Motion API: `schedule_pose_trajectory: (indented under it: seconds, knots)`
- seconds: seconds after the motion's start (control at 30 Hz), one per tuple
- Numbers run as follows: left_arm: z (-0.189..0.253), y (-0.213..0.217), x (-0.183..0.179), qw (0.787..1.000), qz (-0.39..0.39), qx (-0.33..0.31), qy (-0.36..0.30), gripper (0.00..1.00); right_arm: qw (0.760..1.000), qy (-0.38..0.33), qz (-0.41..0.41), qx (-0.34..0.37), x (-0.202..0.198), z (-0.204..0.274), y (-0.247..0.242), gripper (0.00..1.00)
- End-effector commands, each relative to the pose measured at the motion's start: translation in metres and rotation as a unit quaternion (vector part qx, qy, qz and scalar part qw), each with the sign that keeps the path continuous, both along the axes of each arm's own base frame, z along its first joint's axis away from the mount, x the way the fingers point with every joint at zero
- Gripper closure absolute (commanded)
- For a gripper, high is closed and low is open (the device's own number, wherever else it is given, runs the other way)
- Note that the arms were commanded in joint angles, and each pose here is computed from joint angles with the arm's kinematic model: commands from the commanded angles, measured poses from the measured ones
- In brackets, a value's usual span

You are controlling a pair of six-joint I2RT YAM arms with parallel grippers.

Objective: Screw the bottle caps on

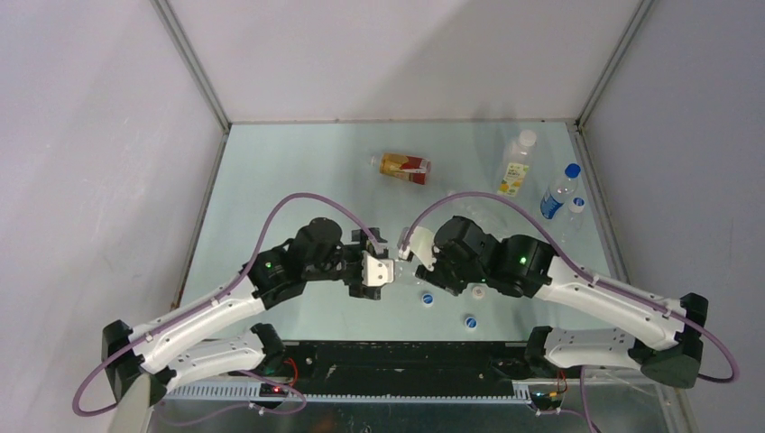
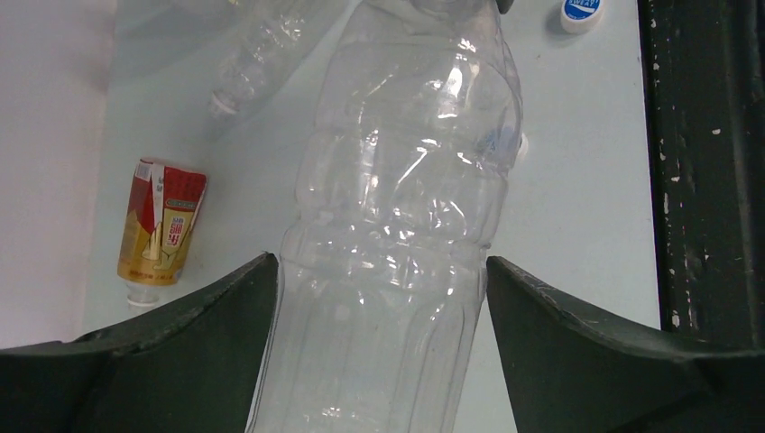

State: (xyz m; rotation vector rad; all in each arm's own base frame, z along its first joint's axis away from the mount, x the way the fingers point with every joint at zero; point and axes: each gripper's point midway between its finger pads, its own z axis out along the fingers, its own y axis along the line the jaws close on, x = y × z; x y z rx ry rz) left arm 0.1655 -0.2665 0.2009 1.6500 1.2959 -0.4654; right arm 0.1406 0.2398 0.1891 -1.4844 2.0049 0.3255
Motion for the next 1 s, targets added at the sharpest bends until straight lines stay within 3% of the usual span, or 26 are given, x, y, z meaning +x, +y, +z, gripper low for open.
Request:
schedule_pose_trajectory:
  seconds: [0.0,0.27,0.4,0.47,0.53,0.67,0.87,0.97]
  knots:
    - [0.010,-0.012,-0.006,0.999,-0.015,-0.039,0.000,0.15,0.997,-0.044,0.015,0.062,0.005,0.038,0.012,1.00]
    - [0.013,-0.009,-0.003,0.998,0.005,-0.061,-0.009,0.41,0.996,-0.050,0.012,0.067,0.006,0.042,0.010,0.86]
    - [0.020,-0.007,0.008,0.993,0.055,-0.107,-0.012,0.51,0.993,-0.056,-0.017,0.098,0.010,0.055,0.007,0.68]
    - [0.033,-0.009,0.016,0.984,0.085,-0.155,-0.015,0.57,0.986,-0.056,-0.034,0.152,0.013,0.074,0.011,0.57]
    - [0.042,-0.008,0.023,0.974,0.116,-0.196,-0.008,0.59,0.974,-0.054,-0.064,0.212,0.017,0.093,0.010,0.38]
    - [0.051,-0.005,0.031,0.950,0.163,-0.265,0.018,0.59,0.920,-0.057,-0.148,0.359,0.030,0.140,0.000,0.16]
    - [0.060,-0.011,0.026,0.930,0.158,-0.328,0.054,0.59,0.815,-0.030,-0.274,0.509,0.055,0.164,-0.015,0.11]
    - [0.065,-0.014,0.024,0.925,0.153,-0.342,0.064,0.59,0.785,-0.018,-0.299,0.543,0.062,0.162,-0.016,0.10]
